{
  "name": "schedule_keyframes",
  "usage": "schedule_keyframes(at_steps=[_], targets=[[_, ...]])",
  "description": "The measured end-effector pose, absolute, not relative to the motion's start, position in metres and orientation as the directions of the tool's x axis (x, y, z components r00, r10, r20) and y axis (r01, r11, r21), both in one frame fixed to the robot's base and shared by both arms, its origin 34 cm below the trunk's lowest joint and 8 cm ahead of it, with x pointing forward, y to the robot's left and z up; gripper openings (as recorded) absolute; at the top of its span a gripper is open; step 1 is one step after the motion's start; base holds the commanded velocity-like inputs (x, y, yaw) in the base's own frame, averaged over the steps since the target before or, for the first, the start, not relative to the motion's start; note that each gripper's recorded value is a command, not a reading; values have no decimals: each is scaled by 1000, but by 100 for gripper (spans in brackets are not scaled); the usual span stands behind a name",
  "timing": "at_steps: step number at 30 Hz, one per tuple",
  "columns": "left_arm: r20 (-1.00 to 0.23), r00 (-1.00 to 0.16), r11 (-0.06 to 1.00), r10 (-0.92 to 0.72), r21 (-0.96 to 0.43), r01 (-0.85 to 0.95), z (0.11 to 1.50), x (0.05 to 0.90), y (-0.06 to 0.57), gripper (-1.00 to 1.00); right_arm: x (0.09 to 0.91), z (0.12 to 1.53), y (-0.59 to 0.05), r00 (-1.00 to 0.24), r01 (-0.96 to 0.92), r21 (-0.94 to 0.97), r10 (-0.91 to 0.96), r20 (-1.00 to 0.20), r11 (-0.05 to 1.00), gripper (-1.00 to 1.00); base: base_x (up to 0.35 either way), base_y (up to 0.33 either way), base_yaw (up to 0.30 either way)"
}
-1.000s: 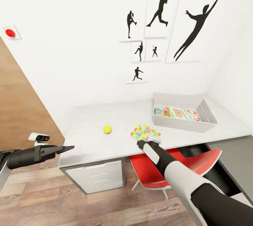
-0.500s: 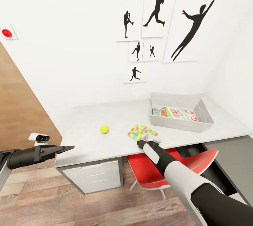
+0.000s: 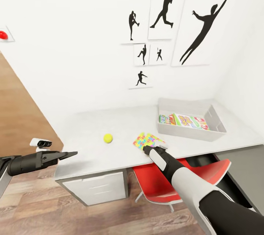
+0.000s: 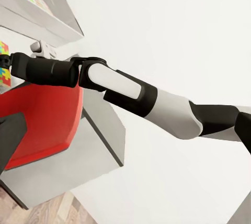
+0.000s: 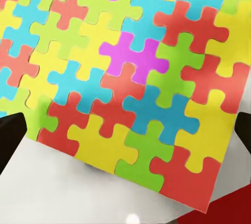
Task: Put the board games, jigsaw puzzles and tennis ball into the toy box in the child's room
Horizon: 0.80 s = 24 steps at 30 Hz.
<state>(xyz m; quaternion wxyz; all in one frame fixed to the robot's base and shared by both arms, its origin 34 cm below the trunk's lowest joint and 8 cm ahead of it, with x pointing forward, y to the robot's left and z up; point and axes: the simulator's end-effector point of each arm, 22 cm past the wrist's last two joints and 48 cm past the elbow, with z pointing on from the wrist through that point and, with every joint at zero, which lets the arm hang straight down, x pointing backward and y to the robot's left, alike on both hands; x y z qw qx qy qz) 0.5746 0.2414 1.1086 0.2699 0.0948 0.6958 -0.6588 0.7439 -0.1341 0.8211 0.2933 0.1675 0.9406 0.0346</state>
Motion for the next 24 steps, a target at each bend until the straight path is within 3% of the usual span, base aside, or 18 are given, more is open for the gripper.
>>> schedule_keyframes(at_steps=[24], targets=[[-501, -836, 114, -224, -865, 488, 1109, 575, 241, 100, 744, 821, -134, -772, 294, 164, 335, -540, 942, 100, 54, -45, 0]])
